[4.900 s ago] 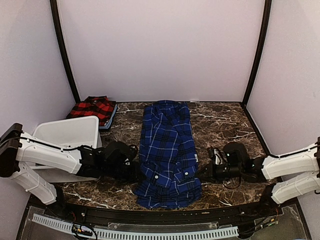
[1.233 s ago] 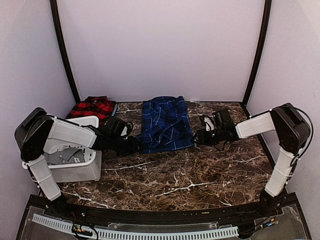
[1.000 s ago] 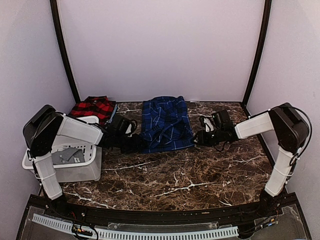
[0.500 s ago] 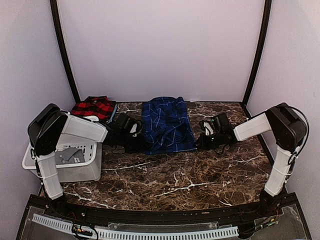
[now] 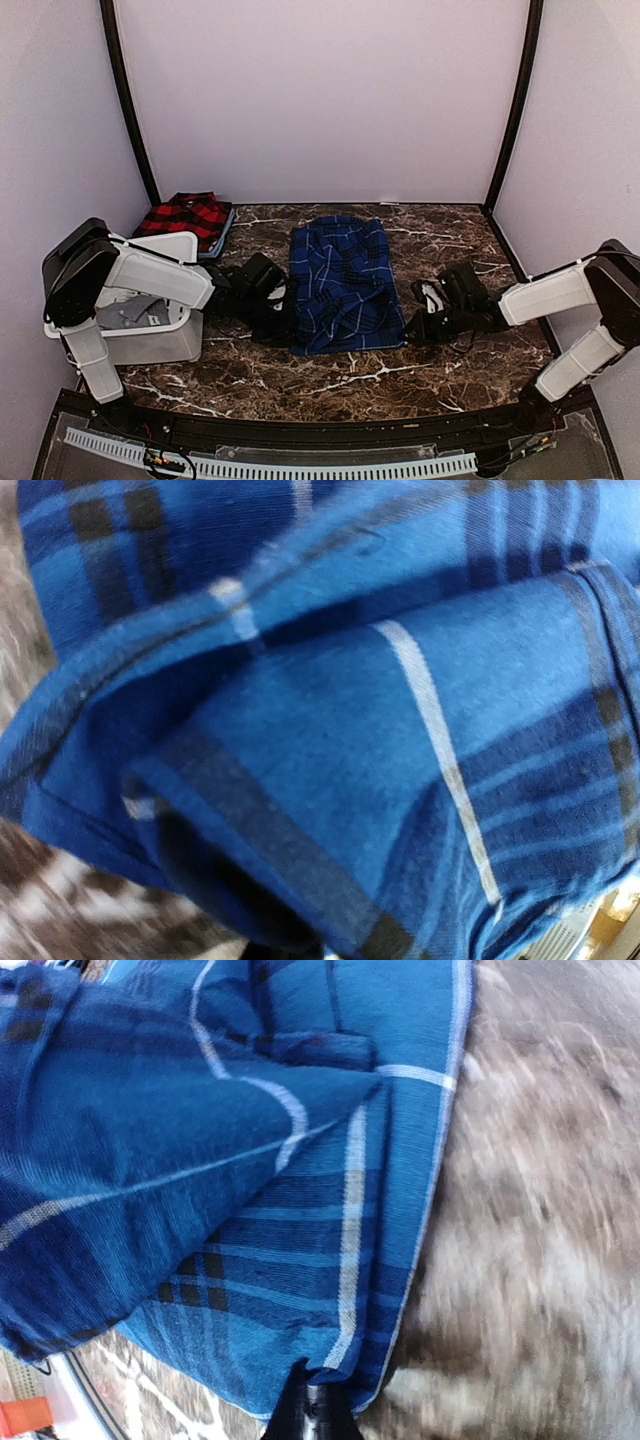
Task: Fold and stack the long sleeve shirts
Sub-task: Move the 2/3-rectangle-folded shirt to the center of the board, then adjust the 2/3-rectangle-folded shirt at the center of the board.
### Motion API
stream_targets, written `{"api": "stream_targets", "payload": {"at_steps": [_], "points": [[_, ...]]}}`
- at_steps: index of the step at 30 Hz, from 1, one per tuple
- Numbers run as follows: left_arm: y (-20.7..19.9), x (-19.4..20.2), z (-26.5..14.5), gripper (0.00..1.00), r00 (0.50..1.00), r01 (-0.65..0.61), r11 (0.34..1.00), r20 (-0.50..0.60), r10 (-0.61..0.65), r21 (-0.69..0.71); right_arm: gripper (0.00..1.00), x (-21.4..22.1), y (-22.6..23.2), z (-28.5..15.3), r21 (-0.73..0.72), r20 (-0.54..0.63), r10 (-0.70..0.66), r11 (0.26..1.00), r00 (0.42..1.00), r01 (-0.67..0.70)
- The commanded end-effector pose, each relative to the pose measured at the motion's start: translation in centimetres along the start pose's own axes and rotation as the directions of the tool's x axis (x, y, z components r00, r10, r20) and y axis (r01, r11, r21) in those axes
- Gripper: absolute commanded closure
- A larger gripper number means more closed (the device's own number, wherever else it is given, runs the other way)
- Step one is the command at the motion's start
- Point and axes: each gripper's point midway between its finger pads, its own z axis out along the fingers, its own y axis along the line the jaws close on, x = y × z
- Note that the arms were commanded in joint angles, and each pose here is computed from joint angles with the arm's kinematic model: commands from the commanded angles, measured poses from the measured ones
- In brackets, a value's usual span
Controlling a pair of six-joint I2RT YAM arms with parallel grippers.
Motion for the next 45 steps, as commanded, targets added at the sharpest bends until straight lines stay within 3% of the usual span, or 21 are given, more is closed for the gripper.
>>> {"api": "stream_targets", "payload": {"at_steps": [1,7,14,19,38,45], "points": [[-0.3,1.7,-1.9,0.74,1.000,0.020,1.000,-0.014,-0.020,-0.020,0.87,0.6,-0.5,-1.8,0.062,0.029,0.035,0.997,0.999,-0.036],[-0.7,-0.4,-4.6,0.65,0.996,-0.008,0.996,0.084,0.016,-0.091,0.67,-3.0,1.3,-5.0,0.107,0.131,-0.038,0.994,0.991,0.024],[-1.2,-3.1,-7.0,0.64,0.979,-0.011,0.996,0.201,0.029,-0.092,0.60,-5.6,3.8,-6.6,0.083,0.192,-0.128,0.990,0.973,0.114],[-0.7,-4.4,-6.7,0.64,0.974,-0.003,0.997,0.224,0.020,-0.075,0.57,-6.5,4.9,-6.2,0.067,0.196,-0.169,0.985,0.966,0.159],[1.8,-4.2,-4.0,0.55,0.977,0.061,0.998,0.205,-0.058,-0.009,0.54,-6.9,6.1,-3.5,0.062,0.144,-0.232,0.972,0.962,0.225],[1.8,-7.0,-3.1,0.57,0.970,0.060,0.998,0.236,-0.054,-0.016,0.64,-8.0,5.2,-3.7,0.125,0.173,-0.203,0.975,0.964,0.183]]}}
